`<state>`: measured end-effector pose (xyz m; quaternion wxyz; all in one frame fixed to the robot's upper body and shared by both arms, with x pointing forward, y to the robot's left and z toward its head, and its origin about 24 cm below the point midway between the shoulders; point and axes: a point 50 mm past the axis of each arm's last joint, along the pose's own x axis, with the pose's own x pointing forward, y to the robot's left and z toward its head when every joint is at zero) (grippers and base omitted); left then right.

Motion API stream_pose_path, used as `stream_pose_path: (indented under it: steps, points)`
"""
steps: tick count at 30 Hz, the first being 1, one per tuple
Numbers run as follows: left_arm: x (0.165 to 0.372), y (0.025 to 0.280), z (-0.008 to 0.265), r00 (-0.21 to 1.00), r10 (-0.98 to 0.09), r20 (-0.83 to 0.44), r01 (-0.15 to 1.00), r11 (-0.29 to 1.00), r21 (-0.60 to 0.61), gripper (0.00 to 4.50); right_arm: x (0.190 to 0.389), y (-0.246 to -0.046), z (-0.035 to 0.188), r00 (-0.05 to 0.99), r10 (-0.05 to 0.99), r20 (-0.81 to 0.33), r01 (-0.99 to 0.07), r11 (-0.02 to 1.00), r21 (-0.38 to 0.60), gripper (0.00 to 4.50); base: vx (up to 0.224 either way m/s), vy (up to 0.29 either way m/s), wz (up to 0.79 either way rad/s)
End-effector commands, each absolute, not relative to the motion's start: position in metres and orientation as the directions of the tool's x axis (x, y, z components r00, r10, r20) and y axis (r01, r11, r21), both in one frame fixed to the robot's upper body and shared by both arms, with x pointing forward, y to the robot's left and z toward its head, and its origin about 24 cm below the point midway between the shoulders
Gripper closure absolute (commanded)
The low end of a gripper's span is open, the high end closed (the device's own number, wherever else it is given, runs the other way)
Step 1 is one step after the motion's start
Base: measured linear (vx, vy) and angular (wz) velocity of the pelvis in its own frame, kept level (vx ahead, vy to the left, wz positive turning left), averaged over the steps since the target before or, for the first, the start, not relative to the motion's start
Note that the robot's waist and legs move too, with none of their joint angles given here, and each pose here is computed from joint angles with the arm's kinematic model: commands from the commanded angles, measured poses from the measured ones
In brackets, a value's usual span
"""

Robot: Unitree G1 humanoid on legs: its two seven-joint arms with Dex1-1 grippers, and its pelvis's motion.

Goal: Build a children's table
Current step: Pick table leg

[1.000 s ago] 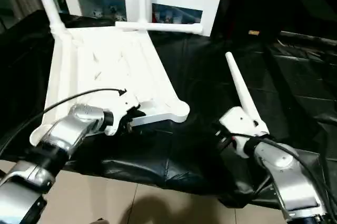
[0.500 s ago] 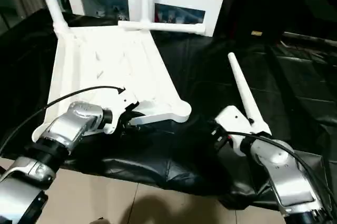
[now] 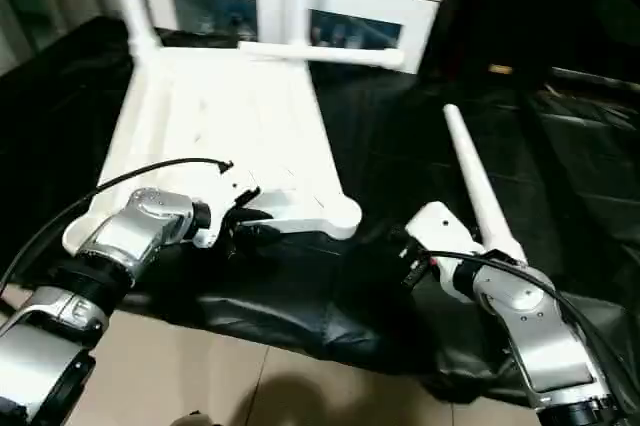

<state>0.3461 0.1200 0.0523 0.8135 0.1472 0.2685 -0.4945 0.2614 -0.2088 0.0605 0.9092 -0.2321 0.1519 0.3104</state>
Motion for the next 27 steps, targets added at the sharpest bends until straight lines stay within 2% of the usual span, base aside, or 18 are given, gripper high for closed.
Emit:
stream_pose_path:
  steps: [1, 4, 16, 21, 23, 27]
  points:
    - [0.346, 0.113, 0.054, 0.336, -0.733, -0.592, 0.904, 0.428, -0.018, 3.28, 0.259, -0.209, 0.061, 0.753, 0.504, -0.422, -0.644, 0.697, -0.317, 4.50, 0.000, 0.000, 0.00]
    - [0.346, 0.111, 0.054, 0.315, -0.742, -0.592, 0.913, 0.406, -0.024, 3.36, 0.254, -0.205, 0.063, 0.714, 0.554, -0.428, -0.690, 0.660, -0.297, 4.50, 0.000, 0.000, 0.00]
    - [0.334, 0.116, 0.052, 0.217, -0.762, -0.611, 0.950, 0.310, -0.049, 3.63, 0.254, -0.211, 0.064, 0.737, 0.528, -0.422, -0.664, 0.680, -0.309, 4.50, 0.000, 0.000, 0.00]
    - [0.313, 0.124, 0.046, 0.105, -0.793, -0.601, 0.983, 0.173, -0.056, 3.66, 0.254, -0.214, 0.064, 0.742, 0.520, -0.423, -0.658, 0.685, -0.313, 4.50, 0.000, 0.000, 0.00]
    - [0.312, 0.124, 0.046, 0.101, -0.793, -0.601, 0.984, 0.169, -0.058, 3.66, 0.254, -0.214, 0.064, 0.742, 0.520, -0.423, -0.658, 0.685, -0.313, 4.50, 0.000, 0.000, 0.00]
    - [0.293, 0.138, 0.039, 0.057, -0.774, -0.631, 0.985, 0.145, -0.090, 3.66, 0.253, -0.213, 0.062, 0.738, 0.522, -0.428, -0.662, 0.682, -0.311, 4.50, 0.000, 0.000, 0.00]
